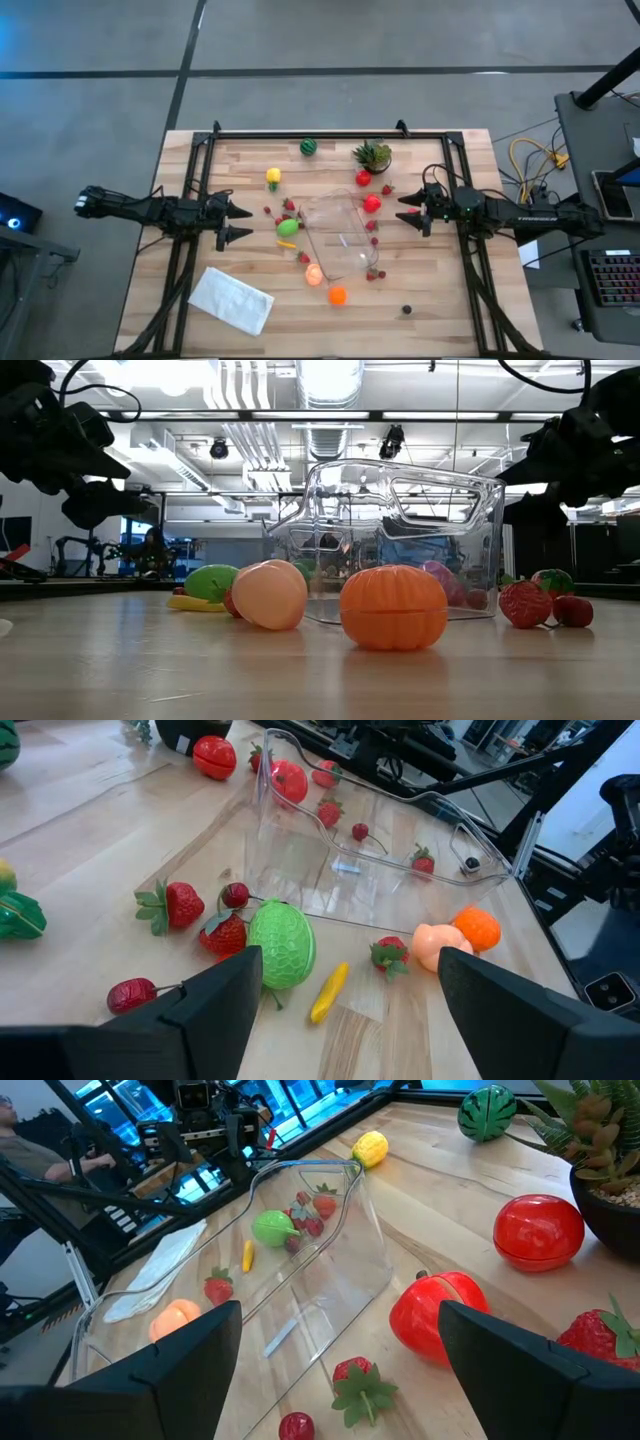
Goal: Pick and placing Produce into tupperware
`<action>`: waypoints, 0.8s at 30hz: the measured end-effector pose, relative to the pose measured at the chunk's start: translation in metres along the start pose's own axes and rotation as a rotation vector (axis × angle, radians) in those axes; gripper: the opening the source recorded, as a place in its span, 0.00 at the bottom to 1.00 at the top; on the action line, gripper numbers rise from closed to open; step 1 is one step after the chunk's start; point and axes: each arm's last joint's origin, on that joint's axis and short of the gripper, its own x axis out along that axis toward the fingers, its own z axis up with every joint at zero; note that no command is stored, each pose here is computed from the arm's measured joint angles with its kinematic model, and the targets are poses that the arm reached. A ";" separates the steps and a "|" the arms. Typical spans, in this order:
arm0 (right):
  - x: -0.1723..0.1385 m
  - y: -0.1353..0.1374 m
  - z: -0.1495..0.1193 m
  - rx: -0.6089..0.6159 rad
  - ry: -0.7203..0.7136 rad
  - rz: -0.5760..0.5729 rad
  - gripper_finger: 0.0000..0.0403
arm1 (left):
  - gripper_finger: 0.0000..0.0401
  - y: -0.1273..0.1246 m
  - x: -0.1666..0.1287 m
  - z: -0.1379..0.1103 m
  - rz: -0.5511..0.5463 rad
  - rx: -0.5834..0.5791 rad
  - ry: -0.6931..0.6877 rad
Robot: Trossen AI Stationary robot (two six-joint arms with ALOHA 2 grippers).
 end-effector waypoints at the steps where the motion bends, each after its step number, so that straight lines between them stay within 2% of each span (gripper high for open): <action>1: 0.000 0.000 0.000 0.000 0.000 0.000 0.82 | 0.72 0.000 0.000 0.000 0.000 0.000 0.000; 8: 0.000 0.001 0.001 0.012 -0.009 0.005 0.82 | 0.72 0.000 0.000 0.000 0.000 0.000 0.000; 11: 0.000 0.001 0.001 0.095 -0.018 0.003 0.82 | 0.72 0.000 0.000 0.000 0.000 0.000 0.000; 13: 0.000 0.002 0.007 0.226 -0.092 0.007 0.82 | 0.72 0.000 0.000 0.000 0.000 0.000 0.000; 15: -0.002 0.007 0.016 0.379 -0.176 0.070 0.82 | 0.72 0.000 0.000 0.000 0.000 0.000 0.000; 16: -0.003 0.010 0.021 0.396 -0.214 0.121 0.82 | 0.72 0.000 0.000 0.000 0.000 0.000 0.000; 21: -0.013 0.027 0.040 0.207 -0.337 0.431 0.82 | 0.72 0.000 0.000 0.000 0.000 0.000 0.000; 24: -0.017 0.033 0.048 0.194 -0.321 0.519 0.82 | 0.72 0.000 0.000 0.000 0.000 0.000 0.000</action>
